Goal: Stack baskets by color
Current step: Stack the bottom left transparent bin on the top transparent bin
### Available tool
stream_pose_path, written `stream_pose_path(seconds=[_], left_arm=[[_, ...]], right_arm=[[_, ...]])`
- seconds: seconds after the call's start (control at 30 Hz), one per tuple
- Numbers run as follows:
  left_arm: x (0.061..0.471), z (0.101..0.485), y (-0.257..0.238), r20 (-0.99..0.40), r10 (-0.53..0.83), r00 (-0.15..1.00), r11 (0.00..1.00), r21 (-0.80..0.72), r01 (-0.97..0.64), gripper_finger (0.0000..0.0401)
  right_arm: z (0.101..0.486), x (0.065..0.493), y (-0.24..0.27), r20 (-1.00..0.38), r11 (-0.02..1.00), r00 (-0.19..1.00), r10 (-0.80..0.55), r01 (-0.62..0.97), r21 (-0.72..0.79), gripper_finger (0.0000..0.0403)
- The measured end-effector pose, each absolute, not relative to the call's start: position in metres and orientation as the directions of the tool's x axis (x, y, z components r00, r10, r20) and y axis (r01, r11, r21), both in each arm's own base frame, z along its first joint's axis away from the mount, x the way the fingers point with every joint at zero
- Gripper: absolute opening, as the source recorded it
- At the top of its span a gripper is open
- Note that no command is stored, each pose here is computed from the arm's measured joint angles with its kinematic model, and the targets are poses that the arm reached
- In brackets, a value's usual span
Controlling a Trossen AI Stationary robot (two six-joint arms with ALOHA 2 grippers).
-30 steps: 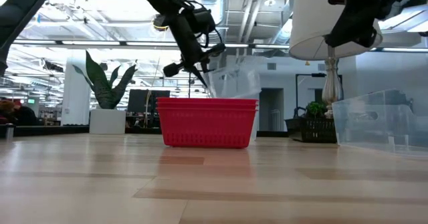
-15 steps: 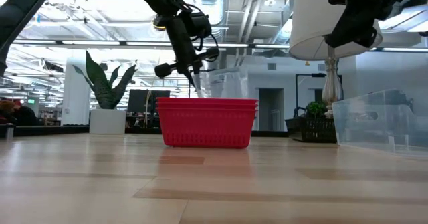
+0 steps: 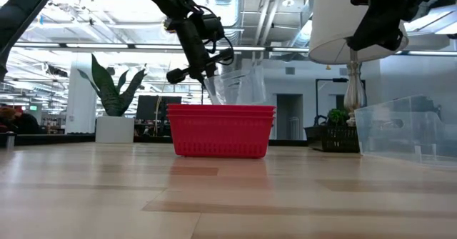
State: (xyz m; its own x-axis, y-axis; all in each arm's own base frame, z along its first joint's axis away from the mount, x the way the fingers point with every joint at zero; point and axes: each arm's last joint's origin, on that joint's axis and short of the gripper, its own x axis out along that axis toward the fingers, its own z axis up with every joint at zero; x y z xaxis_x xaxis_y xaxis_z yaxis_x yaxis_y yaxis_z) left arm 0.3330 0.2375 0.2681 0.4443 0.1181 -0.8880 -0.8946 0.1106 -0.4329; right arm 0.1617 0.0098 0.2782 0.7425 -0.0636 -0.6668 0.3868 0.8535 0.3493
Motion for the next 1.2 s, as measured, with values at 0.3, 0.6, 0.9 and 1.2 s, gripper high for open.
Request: stream_pose_path(seconds=[0.3, 0.6, 0.9, 1.2], left_arm=[[0.335, 0.255, 0.238, -0.915, 0.110, 0.387, 0.099, -0.378, -0.921, 0.0000], [0.336, 0.257, 0.239, -0.912, 0.128, 0.390, 0.099, -0.379, -0.920, 0.0006], [0.335, 0.257, 0.239, -0.914, 0.124, 0.385, 0.098, -0.375, -0.922, 0.0078], [0.337, 0.260, 0.238, -0.911, 0.118, 0.396, 0.109, -0.385, -0.917, 0.0161]], right_arm=[[0.278, 0.162, 0.010, -0.667, 0.853, 0.743, -0.064, 0.388, 0.350, 0.0129], [0.278, 0.162, 0.010, -0.666, 0.852, 0.743, -0.065, 0.388, 0.350, 0.0129], [0.278, 0.162, 0.010, -0.666, 0.852, 0.743, -0.068, 0.390, 0.348, 0.0129], [0.278, 0.162, 0.010, -0.666, 0.851, 0.743, -0.068, 0.391, 0.349, 0.0129]])
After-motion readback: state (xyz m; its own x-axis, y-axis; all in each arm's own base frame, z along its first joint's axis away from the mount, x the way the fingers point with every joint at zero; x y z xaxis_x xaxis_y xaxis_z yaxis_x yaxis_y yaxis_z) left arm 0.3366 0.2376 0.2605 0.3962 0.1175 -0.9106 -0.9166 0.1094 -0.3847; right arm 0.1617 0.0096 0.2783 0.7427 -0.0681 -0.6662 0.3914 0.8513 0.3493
